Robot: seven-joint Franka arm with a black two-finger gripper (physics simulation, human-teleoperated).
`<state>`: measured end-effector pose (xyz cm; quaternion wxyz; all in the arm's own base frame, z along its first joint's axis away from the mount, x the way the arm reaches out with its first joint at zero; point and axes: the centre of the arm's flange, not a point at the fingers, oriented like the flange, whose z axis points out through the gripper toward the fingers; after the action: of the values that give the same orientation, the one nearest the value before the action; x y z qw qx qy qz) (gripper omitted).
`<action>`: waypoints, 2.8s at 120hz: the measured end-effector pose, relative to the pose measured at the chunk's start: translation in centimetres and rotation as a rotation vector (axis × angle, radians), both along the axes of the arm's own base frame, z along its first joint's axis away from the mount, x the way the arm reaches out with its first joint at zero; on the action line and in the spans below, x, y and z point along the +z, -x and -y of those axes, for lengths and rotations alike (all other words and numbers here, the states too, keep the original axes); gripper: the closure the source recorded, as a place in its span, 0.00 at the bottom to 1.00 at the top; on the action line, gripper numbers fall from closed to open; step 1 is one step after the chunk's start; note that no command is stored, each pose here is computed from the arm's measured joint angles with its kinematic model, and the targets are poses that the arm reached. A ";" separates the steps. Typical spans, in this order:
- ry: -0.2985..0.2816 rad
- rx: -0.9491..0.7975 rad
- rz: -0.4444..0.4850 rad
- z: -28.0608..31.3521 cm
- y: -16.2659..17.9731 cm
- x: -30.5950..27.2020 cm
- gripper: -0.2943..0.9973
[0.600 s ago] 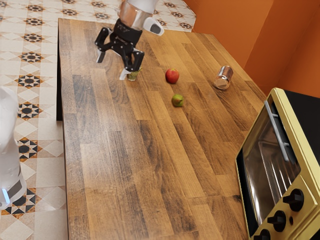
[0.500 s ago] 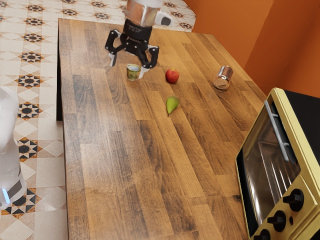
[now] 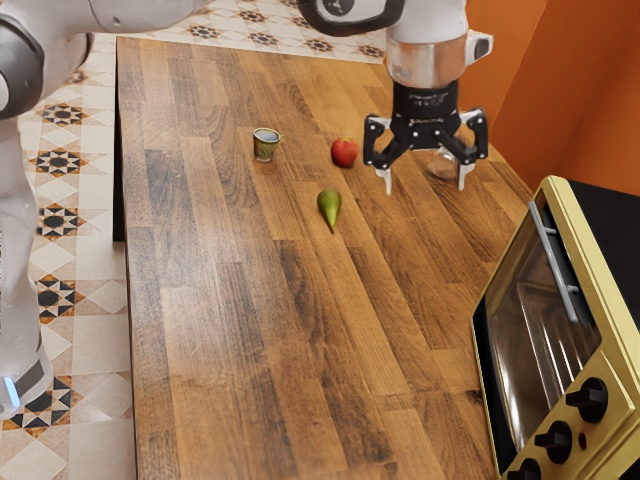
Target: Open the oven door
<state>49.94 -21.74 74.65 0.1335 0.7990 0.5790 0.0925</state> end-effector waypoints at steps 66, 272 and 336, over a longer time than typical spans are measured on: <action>0.129 -0.047 0.186 9.1 -0.6 -1.8 0.23; 0.105 -0.119 0.358 2.3 -12.1 -8.0 0.30; 0.097 -0.125 0.317 2.3 -13.0 -10.8 0.41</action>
<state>62.94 -24.05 63.85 0.2669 0.8014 0.5039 0.1809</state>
